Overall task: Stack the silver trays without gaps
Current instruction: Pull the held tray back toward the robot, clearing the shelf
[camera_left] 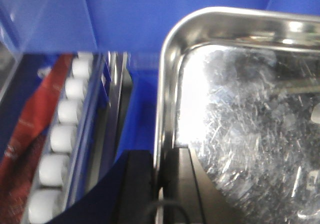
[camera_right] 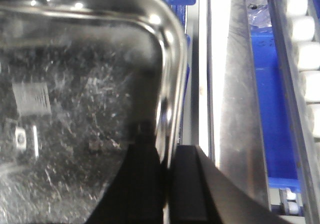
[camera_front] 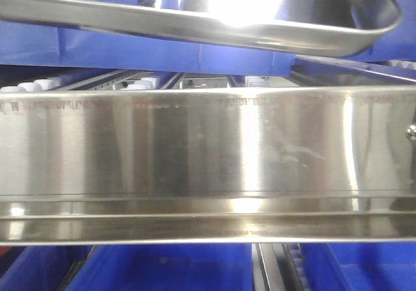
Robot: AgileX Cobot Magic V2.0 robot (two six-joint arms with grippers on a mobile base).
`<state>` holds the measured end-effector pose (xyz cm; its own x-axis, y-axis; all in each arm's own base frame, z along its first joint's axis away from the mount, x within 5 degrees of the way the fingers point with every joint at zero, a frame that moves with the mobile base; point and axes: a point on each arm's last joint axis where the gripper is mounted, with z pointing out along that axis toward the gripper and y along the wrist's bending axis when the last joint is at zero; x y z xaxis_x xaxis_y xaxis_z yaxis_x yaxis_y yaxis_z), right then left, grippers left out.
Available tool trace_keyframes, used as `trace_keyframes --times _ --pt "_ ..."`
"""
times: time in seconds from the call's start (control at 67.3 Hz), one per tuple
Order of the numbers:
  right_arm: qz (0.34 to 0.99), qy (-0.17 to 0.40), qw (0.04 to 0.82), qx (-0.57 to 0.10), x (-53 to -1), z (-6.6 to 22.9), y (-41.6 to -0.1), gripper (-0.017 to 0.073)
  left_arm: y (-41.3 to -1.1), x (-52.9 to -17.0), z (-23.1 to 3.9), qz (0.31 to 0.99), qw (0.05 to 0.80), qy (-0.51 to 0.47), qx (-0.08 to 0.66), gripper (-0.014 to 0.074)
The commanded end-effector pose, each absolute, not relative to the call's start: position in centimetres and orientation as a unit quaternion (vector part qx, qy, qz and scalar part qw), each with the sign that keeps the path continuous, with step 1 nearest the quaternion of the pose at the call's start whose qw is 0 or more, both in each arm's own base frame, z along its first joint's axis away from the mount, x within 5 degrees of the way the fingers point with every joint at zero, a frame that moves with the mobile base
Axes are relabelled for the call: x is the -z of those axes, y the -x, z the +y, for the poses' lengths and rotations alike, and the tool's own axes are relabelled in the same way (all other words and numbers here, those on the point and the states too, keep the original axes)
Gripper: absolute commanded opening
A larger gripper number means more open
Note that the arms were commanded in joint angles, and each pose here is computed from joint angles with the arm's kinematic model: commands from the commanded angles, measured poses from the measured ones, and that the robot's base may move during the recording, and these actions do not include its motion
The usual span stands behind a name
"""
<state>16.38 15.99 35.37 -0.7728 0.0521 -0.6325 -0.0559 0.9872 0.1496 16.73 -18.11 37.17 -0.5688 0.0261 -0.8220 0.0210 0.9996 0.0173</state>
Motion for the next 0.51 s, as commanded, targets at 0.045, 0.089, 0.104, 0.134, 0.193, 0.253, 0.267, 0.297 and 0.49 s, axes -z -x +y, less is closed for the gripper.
trace_keyframes --times 0.045,0.089,0.104,0.134,0.193,0.253,0.267,0.297,0.49 --pt "0.925 0.017 0.359 -0.121 -36.28 16.76 -16.45 -0.0016 -17.12 -37.58 -18.64 0.869 0.494 -0.035 0.006 -0.0016" --pt "0.925 0.017 0.359 -0.121 -36.28 16.76 -16.45 -0.0016 -17.12 -37.6 -18.66 0.868 0.495 -0.036 0.006 -0.0016" --pt "0.925 0.017 0.359 -0.121 -36.28 16.76 -16.45 -0.0016 -17.12 -37.6 -18.66 0.868 0.495 -0.036 0.006 -0.0016" --pt "0.925 0.017 0.359 -0.121 -36.28 16.76 -16.45 -0.0016 -17.12 -37.6 -18.66 0.868 0.495 -0.036 0.006 -0.0016" --pt "0.925 0.017 0.359 -0.121 -36.28 16.76 -16.45 -0.0016 -17.12 -37.6 -18.66 0.868 0.495 -0.036 0.006 -0.0016" --pt "0.925 0.017 0.359 -0.121 -36.28 16.76 -16.45 -0.0016 -17.13 -37.6 -18.67 0.868 0.495 -0.036 0.007 -0.0016" --pt "0.925 0.017 0.359 -0.121 -36.28 16.76 -16.45 -0.0016 -17.13 -37.6 -18.67 0.868 0.495 -0.036 0.007 -0.0016" --pt "0.925 0.017 0.359 -0.121 -36.28 16.76 -16.45 -0.0016 -17.13 -37.6 -18.67 0.868 0.495 -0.036 0.007 -0.0016" --pt "0.925 0.017 0.359 -0.121 -36.28 16.76 -16.45 -0.0016 -17.13 -37.61 -18.71 0.868 0.495 -0.037 0.009 -0.0016"
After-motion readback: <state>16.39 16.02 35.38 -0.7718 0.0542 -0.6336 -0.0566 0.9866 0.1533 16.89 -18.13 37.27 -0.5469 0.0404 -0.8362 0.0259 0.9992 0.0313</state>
